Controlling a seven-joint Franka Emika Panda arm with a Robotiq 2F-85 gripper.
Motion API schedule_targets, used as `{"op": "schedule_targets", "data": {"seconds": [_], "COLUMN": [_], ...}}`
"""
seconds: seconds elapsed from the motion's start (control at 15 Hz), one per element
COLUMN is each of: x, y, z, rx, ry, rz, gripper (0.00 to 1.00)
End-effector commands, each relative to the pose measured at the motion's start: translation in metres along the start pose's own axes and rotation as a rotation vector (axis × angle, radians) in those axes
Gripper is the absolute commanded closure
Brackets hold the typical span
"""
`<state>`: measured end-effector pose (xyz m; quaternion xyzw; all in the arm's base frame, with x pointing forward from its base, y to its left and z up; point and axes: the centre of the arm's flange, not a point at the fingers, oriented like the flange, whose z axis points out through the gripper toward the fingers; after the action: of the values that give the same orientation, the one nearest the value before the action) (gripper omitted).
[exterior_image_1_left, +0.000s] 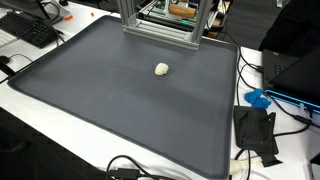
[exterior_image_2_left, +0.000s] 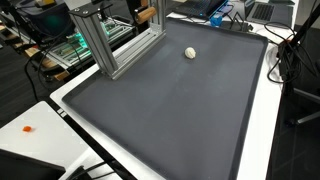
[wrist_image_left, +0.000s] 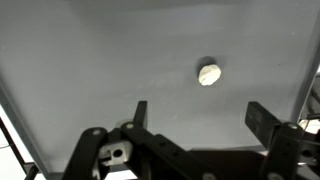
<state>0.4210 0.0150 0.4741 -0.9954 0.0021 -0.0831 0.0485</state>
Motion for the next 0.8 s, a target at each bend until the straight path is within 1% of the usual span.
{"op": "schedule_targets", "data": {"seconds": [0.0, 0.13, 0.33, 0.53, 0.73], "x": [-0.047, -0.064, -0.088, -0.104, -0.114], "y": [-0.038, -0.053, -0.071, -0.090, -0.105], "z": [-0.013, -0.018, -0.023, -0.029, -0.031], "rx": [0.017, 0.024, 0.051, 0.070, 0.049], "ry": [-0.005, -0.009, -0.039, -0.061, -0.068], "rz": [-0.048, -0.072, -0.073, -0.073, -0.086], "gripper": [0.00, 0.00, 0.00, 0.00, 0.00]}}
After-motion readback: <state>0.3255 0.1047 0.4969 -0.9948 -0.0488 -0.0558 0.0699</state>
